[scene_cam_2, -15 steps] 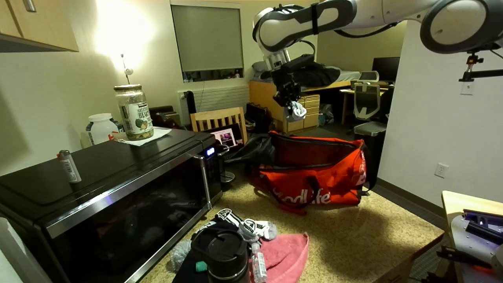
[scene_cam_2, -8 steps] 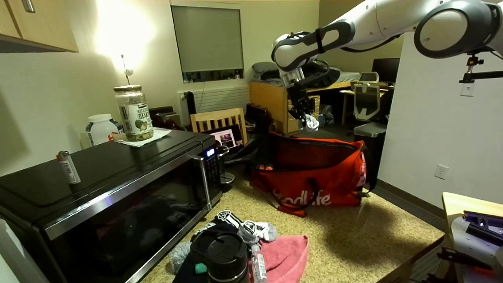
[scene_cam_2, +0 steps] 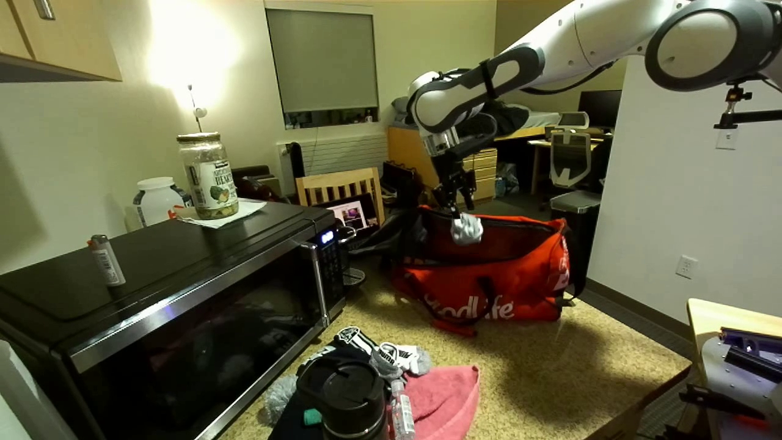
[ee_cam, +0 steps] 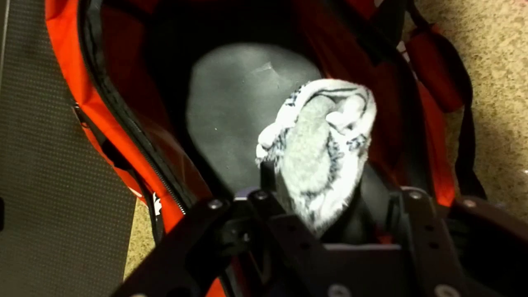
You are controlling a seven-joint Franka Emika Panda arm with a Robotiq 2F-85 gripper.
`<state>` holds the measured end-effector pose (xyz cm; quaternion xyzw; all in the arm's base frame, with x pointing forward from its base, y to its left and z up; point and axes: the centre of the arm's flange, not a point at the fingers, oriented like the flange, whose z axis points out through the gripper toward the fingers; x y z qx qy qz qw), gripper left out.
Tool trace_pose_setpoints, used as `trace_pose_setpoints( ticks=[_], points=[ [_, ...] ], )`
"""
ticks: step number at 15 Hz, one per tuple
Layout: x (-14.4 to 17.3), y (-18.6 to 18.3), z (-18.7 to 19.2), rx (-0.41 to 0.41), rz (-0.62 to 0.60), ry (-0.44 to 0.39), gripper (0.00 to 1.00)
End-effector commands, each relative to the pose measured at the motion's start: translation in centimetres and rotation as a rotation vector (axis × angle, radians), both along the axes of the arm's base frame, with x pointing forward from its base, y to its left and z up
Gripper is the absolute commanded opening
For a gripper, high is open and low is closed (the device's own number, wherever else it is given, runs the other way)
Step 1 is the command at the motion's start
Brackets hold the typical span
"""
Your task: Pick up the pair of socks and put it in the bag
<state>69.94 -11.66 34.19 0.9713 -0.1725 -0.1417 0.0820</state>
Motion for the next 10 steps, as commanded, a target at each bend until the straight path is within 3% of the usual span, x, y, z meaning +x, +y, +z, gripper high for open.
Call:
trace_pose_setpoints(
  ticks=[1,2,4,10],
  points=[
    [-1.5,1.6,-0.6,-0.017,0.043,-0.011,0.88],
    [-1.6,2.0,-0.8,-0.019,0.055,-0.011,0.95],
    [-1.9,3.5,-1.2,-0.018,0.084,-0.017,1.0],
    [-3.6,11.6,0.5,0.105,0.183,-0.03,1.0]
  ],
)
